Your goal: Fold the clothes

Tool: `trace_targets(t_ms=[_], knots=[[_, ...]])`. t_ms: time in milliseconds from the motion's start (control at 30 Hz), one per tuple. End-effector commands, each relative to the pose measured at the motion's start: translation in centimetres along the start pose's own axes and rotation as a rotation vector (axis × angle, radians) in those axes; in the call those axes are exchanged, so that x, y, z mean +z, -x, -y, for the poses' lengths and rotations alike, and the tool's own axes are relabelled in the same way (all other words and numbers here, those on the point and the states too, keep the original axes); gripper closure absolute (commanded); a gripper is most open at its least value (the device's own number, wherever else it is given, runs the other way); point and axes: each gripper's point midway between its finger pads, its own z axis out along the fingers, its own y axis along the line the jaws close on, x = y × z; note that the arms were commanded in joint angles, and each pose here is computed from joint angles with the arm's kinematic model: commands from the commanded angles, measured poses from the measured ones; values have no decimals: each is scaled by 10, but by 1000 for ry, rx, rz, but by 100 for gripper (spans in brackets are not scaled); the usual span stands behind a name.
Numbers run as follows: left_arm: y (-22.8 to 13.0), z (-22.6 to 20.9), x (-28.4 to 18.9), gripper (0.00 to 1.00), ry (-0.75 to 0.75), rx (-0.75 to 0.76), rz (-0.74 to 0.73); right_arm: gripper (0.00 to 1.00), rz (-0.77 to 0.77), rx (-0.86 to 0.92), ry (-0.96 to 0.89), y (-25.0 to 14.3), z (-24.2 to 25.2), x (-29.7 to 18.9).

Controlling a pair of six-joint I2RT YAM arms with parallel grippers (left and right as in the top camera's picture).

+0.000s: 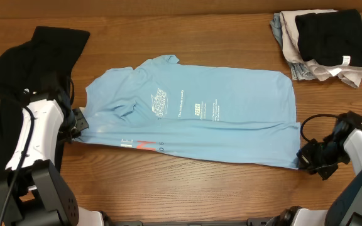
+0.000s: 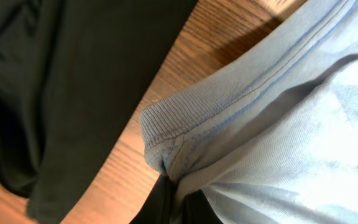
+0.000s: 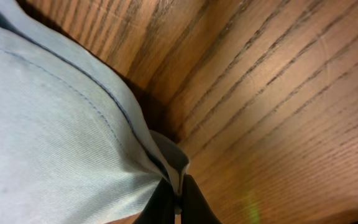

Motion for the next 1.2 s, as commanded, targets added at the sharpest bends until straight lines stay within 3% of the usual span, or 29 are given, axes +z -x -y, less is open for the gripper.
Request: trace_targets(t_ms=[0, 367, 567, 700, 833, 967, 1133, 1167], knots=[[11, -18, -11, 96, 86, 7, 26, 96, 27, -2, 14, 10, -4, -11], [-4, -33, -15, 96, 160, 4, -32, 96, 32, 8, 64, 7, -9, -23], [-25, -6, -12, 95, 3, -4, -129, 96, 31, 1, 80, 7, -13, -23], [-28, -7, -9, 90, 7, -1, -140, 96, 47, -3, 68, 10, -11, -23], [-30, -8, -10, 69, 10, 1, -148, 96, 70, -3, 36, 15, -5, -23], [-31, -8, -10, 33, 9, 28, -151, 88, 82, -5, 41, 18, -7, -24], [-28, -11, -9, 15, 30, 40, -139, 77, 92, 0, 47, 20, -8, -26], [-27, -12, -9, 10, 36, 40, -133, 69, 96, 2, 50, 22, -9, -28]])
